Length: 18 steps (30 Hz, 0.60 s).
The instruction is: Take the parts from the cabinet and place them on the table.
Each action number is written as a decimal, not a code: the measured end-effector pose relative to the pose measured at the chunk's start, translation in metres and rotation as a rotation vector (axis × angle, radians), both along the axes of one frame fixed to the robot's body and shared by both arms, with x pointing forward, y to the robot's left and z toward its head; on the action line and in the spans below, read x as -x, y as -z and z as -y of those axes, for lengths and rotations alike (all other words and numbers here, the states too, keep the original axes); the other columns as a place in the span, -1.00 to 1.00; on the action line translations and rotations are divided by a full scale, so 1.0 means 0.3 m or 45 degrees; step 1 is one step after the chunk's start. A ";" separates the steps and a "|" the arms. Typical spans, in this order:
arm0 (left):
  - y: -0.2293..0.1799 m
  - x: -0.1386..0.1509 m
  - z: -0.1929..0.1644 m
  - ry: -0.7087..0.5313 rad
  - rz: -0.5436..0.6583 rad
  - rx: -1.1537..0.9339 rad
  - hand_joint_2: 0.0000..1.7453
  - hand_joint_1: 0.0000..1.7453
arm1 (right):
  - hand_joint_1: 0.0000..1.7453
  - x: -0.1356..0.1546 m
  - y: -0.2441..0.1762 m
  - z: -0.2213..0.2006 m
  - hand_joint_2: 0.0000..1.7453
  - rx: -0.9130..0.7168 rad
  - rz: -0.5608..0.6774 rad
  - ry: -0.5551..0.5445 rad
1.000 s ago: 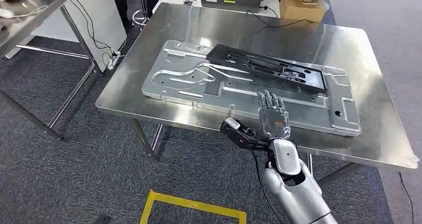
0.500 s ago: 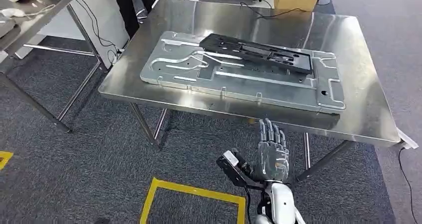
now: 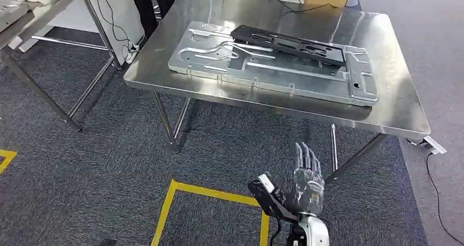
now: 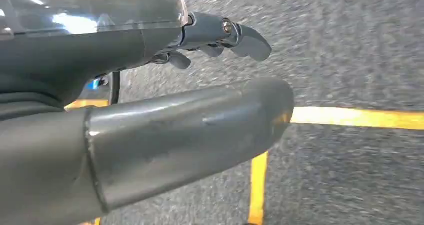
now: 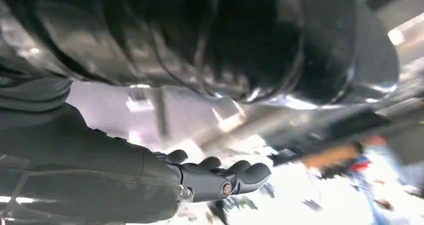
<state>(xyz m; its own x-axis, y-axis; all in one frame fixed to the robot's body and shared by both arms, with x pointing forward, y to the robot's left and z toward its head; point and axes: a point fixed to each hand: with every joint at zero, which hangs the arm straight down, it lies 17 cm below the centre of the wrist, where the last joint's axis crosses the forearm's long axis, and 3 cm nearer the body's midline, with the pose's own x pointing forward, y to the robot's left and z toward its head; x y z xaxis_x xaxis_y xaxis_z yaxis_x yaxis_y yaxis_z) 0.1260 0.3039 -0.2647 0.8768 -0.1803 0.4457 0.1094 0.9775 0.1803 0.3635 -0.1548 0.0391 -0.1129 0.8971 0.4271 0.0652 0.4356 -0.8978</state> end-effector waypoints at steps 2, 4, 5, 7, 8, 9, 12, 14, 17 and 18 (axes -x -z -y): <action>0.003 0.016 -0.004 -0.021 -0.009 -0.001 -1.00 -1.00 | -1.00 0.055 0.060 0.048 -1.00 -0.064 -0.033 0.072; 0.004 0.018 0.002 -0.040 -0.009 -0.003 -1.00 -1.00 | -1.00 0.095 0.130 0.099 -1.00 -0.134 -0.080 0.123; 0.004 0.017 -0.004 -0.054 -0.008 -0.007 -1.00 -1.00 | -1.00 0.119 0.179 0.125 -1.00 -0.174 -0.120 0.134; 0.004 0.019 -0.014 -0.084 -0.007 -0.015 -1.00 -1.00 | -1.00 0.192 0.325 0.202 -1.00 -0.242 -0.244 0.186; 0.004 0.021 -0.019 -0.092 -0.007 -0.021 -1.00 -1.00 | -1.00 0.244 0.417 0.238 -1.00 -0.280 -0.338 0.229; 0.006 0.031 -0.014 -0.097 -0.012 -0.019 -1.00 -1.00 | -1.00 0.317 0.534 0.300 -1.00 -0.308 -0.473 0.298; 0.008 0.040 -0.014 -0.112 -0.018 -0.019 -1.00 -1.00 | -1.00 0.569 0.816 0.401 -1.00 -0.403 -0.898 0.517; 0.009 0.042 -0.012 -0.104 -0.020 -0.021 -1.00 -1.00 | -1.00 0.792 0.965 0.390 -1.00 -0.519 -1.257 0.683; 0.008 0.039 -0.012 -0.099 -0.019 -0.021 -1.00 -1.00 | -1.00 1.025 1.052 0.241 -1.00 -0.732 -1.703 0.818; 0.006 0.029 -0.010 -0.098 -0.013 -0.020 -1.00 -1.00 | -1.00 1.065 1.057 0.195 -1.00 -0.803 -1.796 0.848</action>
